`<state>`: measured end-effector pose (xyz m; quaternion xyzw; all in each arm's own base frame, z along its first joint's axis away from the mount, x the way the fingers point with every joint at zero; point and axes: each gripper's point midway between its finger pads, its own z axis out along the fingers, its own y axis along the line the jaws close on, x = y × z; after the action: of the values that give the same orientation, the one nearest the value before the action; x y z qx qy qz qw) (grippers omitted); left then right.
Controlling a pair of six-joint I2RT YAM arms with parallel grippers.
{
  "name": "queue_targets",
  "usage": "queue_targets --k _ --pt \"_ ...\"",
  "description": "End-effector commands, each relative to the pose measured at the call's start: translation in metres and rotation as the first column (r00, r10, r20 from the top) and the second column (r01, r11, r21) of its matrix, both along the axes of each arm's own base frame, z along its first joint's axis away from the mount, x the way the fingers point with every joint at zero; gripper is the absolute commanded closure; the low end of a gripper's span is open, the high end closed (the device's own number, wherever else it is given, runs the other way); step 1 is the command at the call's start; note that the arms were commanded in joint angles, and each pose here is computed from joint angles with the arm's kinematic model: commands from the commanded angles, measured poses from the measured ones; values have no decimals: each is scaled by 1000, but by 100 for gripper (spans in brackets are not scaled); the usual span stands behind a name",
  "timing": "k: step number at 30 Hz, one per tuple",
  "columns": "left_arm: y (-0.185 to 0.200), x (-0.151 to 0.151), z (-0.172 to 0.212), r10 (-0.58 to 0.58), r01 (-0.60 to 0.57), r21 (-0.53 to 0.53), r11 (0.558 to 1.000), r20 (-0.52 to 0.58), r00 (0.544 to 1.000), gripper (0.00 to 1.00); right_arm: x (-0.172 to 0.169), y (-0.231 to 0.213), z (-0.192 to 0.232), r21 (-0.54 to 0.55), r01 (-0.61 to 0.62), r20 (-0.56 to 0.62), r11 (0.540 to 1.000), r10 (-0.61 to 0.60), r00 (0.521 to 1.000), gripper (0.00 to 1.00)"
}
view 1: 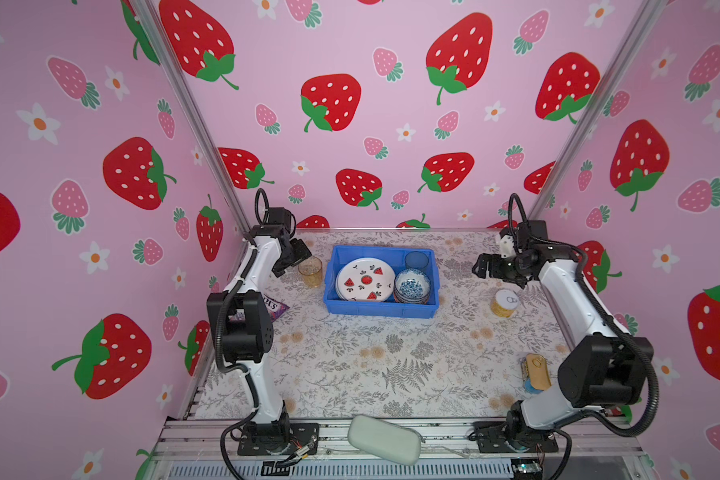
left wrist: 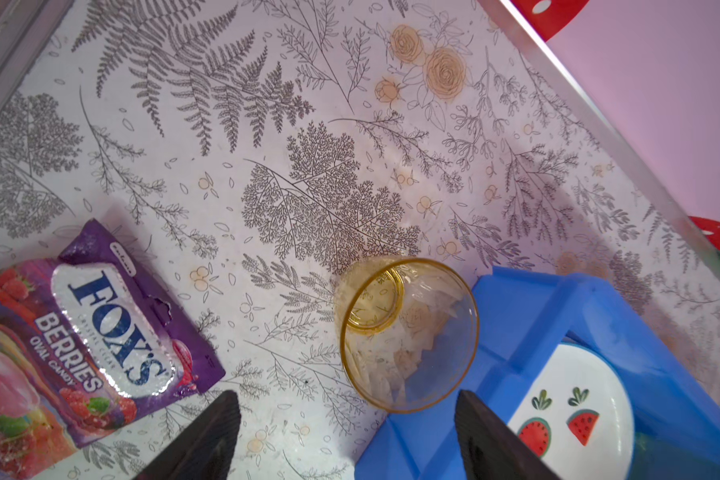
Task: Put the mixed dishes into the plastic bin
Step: 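Grasp the amber glass cup with the left gripper while right withdraws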
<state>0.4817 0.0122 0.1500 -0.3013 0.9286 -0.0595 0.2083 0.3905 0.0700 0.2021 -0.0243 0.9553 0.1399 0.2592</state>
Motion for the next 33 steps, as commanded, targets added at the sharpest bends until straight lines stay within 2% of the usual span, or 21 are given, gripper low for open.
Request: queue_targets --k 1,4,10,12,15,18,23,26,33 --pt "5 8 -1 14 -14 18 1000 -22 1000 21 2 3 8 35 -34 40 999 32 999 1" --pt "3 13 -9 7 -7 9 1000 -40 999 28 4 2 5 45 -32 32 998 31 999 1" --pt "2 14 -29 3 -3 1 1000 -87 996 35 7 0 -1 59 -31 17 998 30 999 1" --pt "2 13 -36 3 -4 -4 1000 -96 995 42 8 0 -2 64 -32 15 997 31 999 1" --pt "1 11 -44 5 -6 -10 1000 -109 994 48 9 0 -3 67 -31 12 997 30 999 1" --pt "0 10 -50 4 -6 -18 1000 -119 993 51 9 0 -4 68 -32 10 997 31 999 1" --pt "-3 5 -60 -3 -1 -27 1000 -134 991 63 10 0 -5 69 -32 4 997 32 999 1" --pt "-3 2 -65 -1 -3 -23 1000 -142 990 65 11 -1 -4 69 -32 7 997 31 999 1" --pt "-2 -3 -68 -5 2 -20 1000 -148 989 81 14 2 -2 86 -39 7 996 38 999 1"
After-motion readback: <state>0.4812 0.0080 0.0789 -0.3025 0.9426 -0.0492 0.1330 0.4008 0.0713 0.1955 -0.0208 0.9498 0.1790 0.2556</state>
